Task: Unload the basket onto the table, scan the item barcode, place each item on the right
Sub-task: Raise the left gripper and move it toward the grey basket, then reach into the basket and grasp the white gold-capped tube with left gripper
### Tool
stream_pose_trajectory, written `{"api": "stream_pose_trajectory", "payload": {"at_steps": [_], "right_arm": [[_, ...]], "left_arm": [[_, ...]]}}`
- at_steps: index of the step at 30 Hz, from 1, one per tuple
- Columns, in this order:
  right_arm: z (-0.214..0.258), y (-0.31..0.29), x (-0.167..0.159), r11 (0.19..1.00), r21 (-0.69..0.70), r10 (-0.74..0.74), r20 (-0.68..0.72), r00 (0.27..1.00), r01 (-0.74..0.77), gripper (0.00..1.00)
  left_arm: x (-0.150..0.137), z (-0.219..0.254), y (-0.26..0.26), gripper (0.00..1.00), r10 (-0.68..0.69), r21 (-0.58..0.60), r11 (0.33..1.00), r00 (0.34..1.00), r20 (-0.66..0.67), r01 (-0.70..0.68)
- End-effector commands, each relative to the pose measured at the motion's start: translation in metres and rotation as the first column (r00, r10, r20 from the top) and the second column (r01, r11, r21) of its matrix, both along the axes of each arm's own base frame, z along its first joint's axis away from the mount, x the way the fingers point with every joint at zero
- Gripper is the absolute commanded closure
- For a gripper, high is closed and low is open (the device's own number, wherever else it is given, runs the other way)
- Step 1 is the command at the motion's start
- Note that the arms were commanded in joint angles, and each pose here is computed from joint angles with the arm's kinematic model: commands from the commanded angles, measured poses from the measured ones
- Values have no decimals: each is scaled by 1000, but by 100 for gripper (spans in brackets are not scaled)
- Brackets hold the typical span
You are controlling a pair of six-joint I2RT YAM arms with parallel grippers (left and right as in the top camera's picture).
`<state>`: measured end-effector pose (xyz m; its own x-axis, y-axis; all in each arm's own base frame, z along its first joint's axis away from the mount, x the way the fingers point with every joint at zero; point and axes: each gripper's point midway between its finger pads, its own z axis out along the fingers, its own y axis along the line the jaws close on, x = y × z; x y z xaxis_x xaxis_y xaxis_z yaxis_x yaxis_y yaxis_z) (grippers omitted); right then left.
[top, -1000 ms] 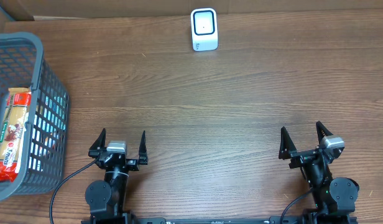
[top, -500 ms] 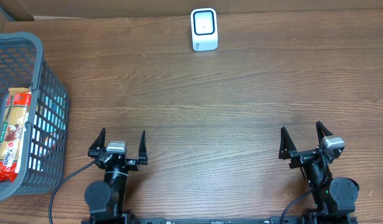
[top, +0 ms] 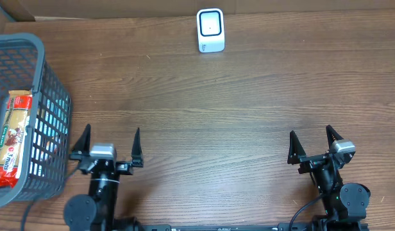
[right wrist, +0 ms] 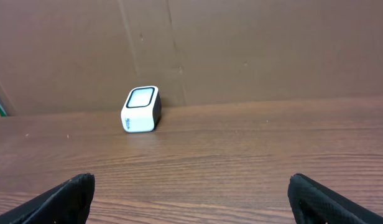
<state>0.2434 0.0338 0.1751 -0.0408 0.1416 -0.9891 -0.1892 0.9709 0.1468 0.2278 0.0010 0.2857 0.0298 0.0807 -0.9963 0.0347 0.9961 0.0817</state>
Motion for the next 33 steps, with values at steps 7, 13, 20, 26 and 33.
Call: {"api": "stream_pose_trajectory", "payload": {"at_steps": [7, 13, 20, 26, 33], "right_arm": [[-2, -1, 0, 1000, 2, -5, 5, 1000, 5, 0], [-2, -1, 0, 1000, 2, -5, 5, 1000, 5, 0], [-2, -1, 0, 1000, 2, -5, 5, 1000, 5, 0], [-2, -1, 0, 1000, 2, -5, 5, 1000, 5, 0], [-2, 0, 0, 1000, 2, -5, 5, 1000, 5, 0]], "left_arm": [[20, 86, -12, 0, -88, -44, 995, 994, -64, 86], [40, 137, -9, 0, -88, -72, 995, 977, -194, 75], [63, 191, -2, 0, -69, -91, 995, 924, -377, 37], [76, 216, 5, 0, -40, -51, 998, 910, -413, 20], [88, 194, 63, 0, 207, -35, 966, 848, -488, -257]]}}
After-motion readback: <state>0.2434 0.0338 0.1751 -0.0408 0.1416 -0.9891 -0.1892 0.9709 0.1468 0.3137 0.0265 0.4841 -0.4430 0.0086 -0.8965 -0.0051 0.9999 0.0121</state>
